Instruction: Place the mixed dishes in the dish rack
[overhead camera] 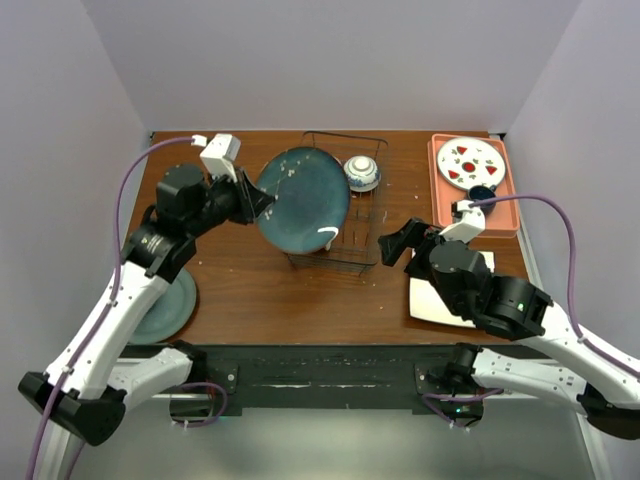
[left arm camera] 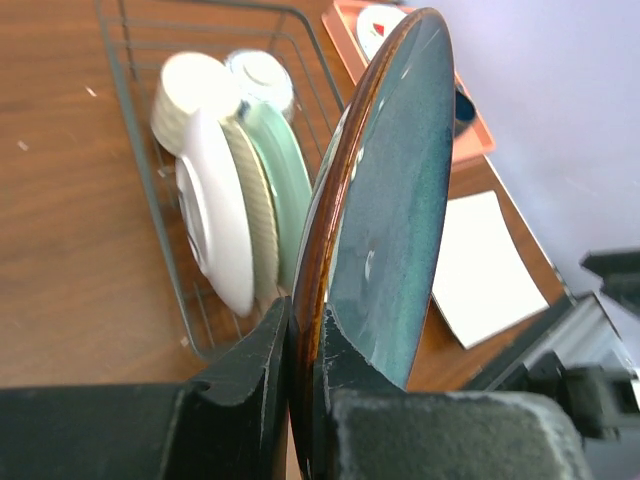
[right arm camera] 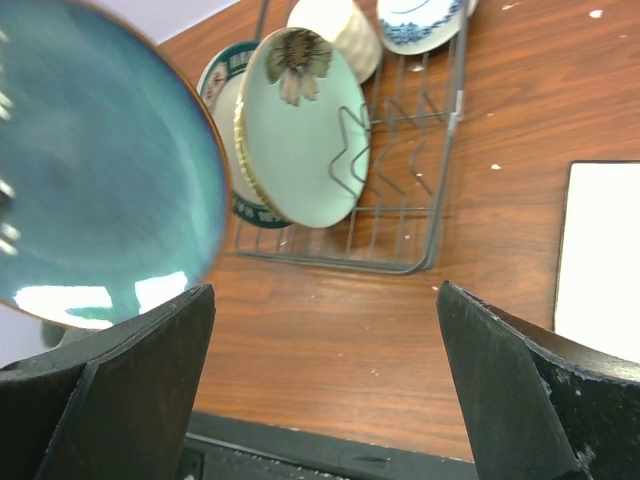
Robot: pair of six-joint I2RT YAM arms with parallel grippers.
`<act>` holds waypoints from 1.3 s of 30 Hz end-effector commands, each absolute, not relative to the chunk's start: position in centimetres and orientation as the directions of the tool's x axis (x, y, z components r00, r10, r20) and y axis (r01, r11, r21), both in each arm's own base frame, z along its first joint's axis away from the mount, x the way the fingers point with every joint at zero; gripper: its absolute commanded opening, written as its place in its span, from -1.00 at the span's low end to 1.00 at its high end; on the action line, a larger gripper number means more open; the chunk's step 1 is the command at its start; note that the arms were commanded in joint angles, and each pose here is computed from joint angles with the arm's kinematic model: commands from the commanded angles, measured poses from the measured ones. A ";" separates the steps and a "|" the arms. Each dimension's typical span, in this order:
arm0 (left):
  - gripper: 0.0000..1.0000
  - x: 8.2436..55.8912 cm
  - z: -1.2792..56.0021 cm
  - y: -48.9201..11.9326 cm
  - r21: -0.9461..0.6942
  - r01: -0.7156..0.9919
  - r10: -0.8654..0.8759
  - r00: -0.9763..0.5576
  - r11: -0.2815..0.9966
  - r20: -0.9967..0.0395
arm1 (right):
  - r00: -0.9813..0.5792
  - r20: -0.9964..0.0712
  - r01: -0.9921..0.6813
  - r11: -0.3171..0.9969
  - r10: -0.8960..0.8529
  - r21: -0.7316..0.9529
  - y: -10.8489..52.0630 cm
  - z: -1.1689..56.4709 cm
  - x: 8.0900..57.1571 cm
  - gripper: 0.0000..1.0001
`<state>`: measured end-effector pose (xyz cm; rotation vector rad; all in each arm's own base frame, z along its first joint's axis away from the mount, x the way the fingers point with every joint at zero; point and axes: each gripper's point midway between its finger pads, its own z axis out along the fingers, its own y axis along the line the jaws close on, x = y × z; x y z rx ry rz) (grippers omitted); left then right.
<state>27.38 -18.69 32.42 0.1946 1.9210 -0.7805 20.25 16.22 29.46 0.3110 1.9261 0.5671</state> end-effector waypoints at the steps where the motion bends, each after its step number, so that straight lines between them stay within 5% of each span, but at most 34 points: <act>1: -1.00 30.0 43.4 -19.0 -0.364 0.507 -0.310 -0.191 0.781 -0.931 | -0.358 -0.795 0.032 0.857 0.490 0.514 15.2 30.2 21.1 0.94; 16: -1.00 35.1 41.7 -24.3 -0.248 0.272 -0.199 -0.197 0.930 -0.960 | -0.354 -0.802 0.119 0.873 0.482 0.472 14.5 28.8 21.6 0.94; 39: -1.00 35.8 34.7 -28.3 0.099 -0.159 0.068 -0.193 0.982 -0.979 | -0.377 -0.787 0.128 0.869 0.488 0.478 15.0 27.6 21.9 0.94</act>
